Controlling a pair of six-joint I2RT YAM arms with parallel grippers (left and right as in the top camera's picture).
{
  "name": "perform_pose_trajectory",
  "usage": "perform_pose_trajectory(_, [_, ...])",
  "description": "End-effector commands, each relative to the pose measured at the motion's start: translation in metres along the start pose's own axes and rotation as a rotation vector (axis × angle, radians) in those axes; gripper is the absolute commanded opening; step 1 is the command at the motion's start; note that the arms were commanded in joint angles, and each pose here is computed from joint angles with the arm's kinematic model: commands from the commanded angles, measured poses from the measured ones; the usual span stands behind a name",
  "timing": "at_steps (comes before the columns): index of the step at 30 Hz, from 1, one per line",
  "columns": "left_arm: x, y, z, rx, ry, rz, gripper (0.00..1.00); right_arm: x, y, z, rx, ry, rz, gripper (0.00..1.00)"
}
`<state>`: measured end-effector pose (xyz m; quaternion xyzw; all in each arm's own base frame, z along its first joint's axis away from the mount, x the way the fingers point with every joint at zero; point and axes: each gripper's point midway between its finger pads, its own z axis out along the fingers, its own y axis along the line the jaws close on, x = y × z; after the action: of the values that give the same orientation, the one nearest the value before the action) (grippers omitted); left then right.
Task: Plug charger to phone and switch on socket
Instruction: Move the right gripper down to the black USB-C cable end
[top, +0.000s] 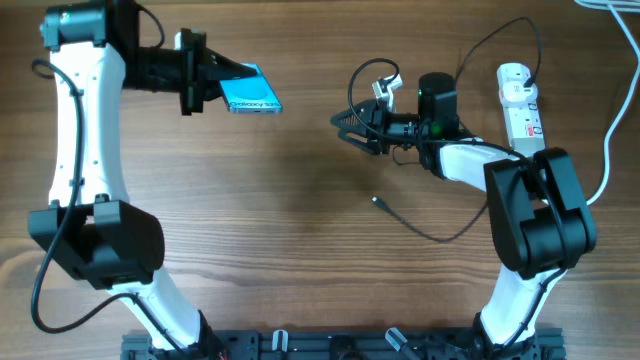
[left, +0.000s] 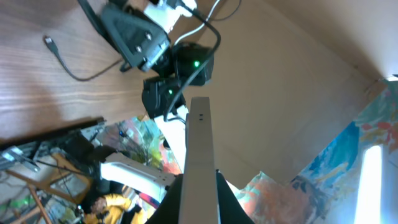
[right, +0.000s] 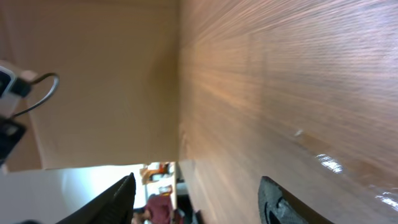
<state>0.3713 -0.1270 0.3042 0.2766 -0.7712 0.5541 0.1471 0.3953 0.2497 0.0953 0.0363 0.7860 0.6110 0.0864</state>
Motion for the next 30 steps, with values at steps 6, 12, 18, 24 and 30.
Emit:
perform_pose_trajectory(6, [0.028, -0.009, 0.035, -0.003, 0.119, 0.004, 0.04, -0.001, -0.057, -0.003, 0.268, -0.065, -0.156, 0.36])
perform_pose_trajectory(12, [0.041, -0.011, 0.047, -0.008, 0.164, 0.050, 0.04, -0.022, -0.006, -0.038, 0.403, -0.200, -0.308, 0.22])
perform_pose_trajectory(18, [0.056, 0.011, 0.081, -0.164, 0.185, 0.090, 0.04, 0.017, 0.033, -0.159, 0.909, -0.385, -0.355, 0.14])
perform_pose_trajectory(24, [0.067, 0.036, 0.107, -0.331, 0.179, 0.109, 0.04, 0.052, 0.018, -0.194, 1.092, -0.329, -0.299, 0.13])
perform_pose_trajectory(30, [0.054, 0.094, 0.123, -0.414, 0.240, -0.037, 0.04, 0.047, 0.015, -0.198, 1.127, -0.331, -0.323, 0.10])
